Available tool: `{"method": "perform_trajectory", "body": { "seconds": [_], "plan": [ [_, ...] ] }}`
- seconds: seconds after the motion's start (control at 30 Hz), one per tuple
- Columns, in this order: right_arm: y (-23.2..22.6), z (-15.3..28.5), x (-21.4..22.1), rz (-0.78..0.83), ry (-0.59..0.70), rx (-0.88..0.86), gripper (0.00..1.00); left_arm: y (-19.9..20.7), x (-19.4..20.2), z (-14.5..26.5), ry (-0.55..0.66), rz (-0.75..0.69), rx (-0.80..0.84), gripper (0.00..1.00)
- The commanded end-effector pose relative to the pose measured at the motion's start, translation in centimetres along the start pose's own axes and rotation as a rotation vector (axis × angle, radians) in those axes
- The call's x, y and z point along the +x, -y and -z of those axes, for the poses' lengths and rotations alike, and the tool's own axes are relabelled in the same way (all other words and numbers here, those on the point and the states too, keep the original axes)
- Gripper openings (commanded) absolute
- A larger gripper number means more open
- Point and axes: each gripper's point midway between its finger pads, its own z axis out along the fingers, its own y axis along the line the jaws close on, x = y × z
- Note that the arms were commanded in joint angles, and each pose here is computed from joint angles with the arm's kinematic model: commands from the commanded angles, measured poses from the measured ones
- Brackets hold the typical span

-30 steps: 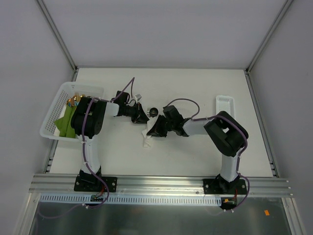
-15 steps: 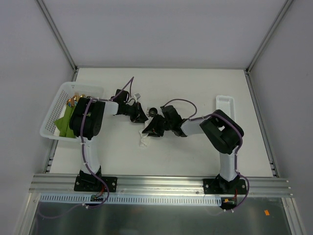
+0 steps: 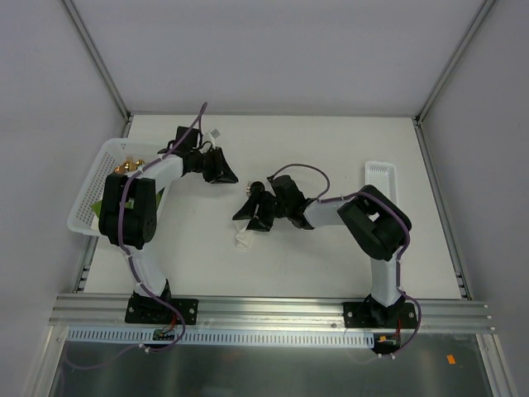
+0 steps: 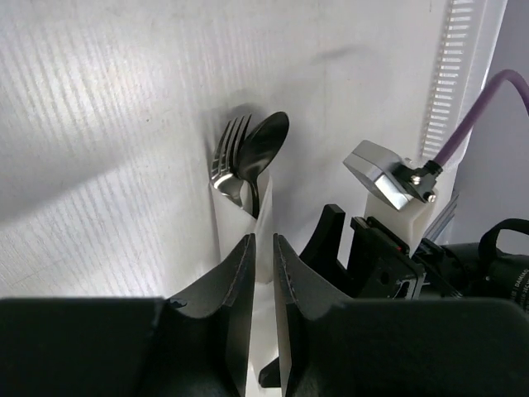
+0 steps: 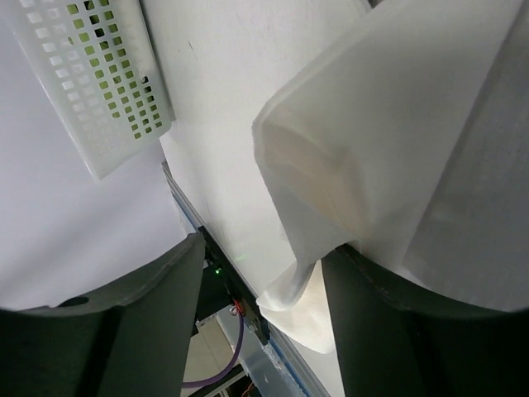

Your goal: Place the utensils on the paper napkin and roll it up

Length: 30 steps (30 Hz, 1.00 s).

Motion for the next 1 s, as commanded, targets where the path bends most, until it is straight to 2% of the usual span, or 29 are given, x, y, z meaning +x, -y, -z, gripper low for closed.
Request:
{"method": "perform_trajectory", "body": {
  "seconds": [0.0, 0.13, 0.53, 0.7, 0.97],
  "plan": [
    [7.5, -0.3, 1.6, -0.036, -0.026, 0.244, 0.64, 2.4, -0.4, 1.1, -0.011, -0.094, 0.03, 0.15],
    [7.6, -0.1, 1.7, -0.033, -0.03, 0.253, 0.73, 3.5, 1.4, 0.0, -0.088, -0.128, 0.055, 0.14],
    [7.7, 0.0, 1.7, -0.029, -0.033, 0.266, 0.74, 4.5, 8.0, -3.2, -0.296, -0.16, 0.087, 0.13],
    [7.8, 0.0, 1.7, -0.028, -0.034, 0.27, 0.74, 3.0, 10.3, -3.8, -0.362, -0.164, 0.027, 0.13],
    [7.9, 0.1, 1.8, -0.031, -0.035, 0.274, 0.74, 0.6, 9.8, -3.2, -0.378, -0.226, -0.106, 0.09]
  ]
}}
